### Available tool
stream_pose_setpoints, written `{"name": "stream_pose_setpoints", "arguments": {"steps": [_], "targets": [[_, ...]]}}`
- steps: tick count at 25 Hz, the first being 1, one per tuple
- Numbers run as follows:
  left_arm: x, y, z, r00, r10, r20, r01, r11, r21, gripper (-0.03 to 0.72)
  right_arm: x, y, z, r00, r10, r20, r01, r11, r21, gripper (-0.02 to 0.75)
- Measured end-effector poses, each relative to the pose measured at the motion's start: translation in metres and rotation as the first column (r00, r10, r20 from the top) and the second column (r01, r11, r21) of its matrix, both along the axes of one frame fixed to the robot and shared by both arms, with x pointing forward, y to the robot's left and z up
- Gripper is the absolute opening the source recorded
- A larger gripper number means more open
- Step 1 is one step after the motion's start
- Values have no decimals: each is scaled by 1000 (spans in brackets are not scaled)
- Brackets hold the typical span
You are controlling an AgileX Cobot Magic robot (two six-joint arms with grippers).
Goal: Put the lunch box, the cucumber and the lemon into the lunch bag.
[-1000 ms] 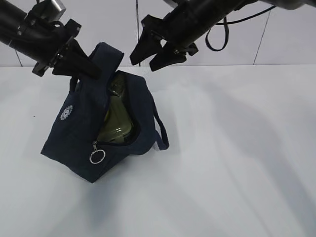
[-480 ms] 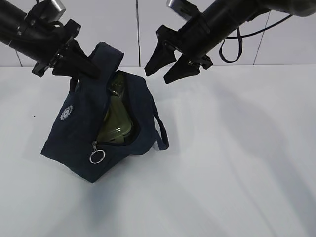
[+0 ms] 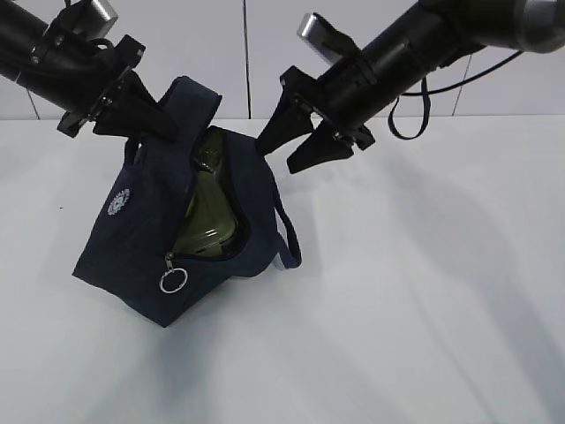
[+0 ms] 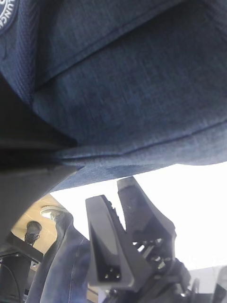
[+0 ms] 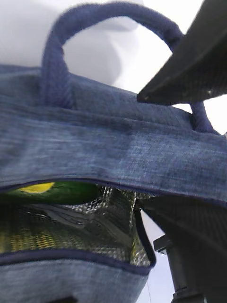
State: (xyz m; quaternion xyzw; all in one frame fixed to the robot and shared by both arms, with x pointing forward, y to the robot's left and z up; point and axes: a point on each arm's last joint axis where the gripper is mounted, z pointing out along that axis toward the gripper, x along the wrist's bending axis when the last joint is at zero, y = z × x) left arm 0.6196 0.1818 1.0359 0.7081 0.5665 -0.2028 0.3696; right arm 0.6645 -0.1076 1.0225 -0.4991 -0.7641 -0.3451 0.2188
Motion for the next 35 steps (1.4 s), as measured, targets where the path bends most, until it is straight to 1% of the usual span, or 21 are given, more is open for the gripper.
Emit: {"name": "stream_pose_setpoints", "arguments": {"steps": [4,14,17,18,23,29,33,35], "targets": [[0,0,0,1000,-1,0,1,1000,2,2,-10,2,-21,998,28,-56,-25,998,59,457],[0,0,0,1000,-1,0,1,1000,2,2,-20,2,-42,999,23,-47,-17,992,123,436],[0,0,0,1000,-1,0,1,1000,2,2,-20,2,-43,999,25,-37,-20,991,133,387],[0,0,0,1000,-1,0,1,1000,2,2,-20,2,-42,999,23,-35,-18,991,136,358],[0,0,0,1000,-1,0,1,1000,2,2,-19,3,-41,999,19,-29,-14,988,152,259],[0,0,0,1000,-1,0,1,1000,2,2,-18,3,-42,1000,13,-25,-9,988,155,234],[0,0,0,1000,0,2,0,1000,4,2,-16,5,-54,998,12,-63,-1,986,166,229],[0,0,0,1000,0,2,0,1000,4,2,-16,5,-60,997,13,-80,1,986,165,197]]}}
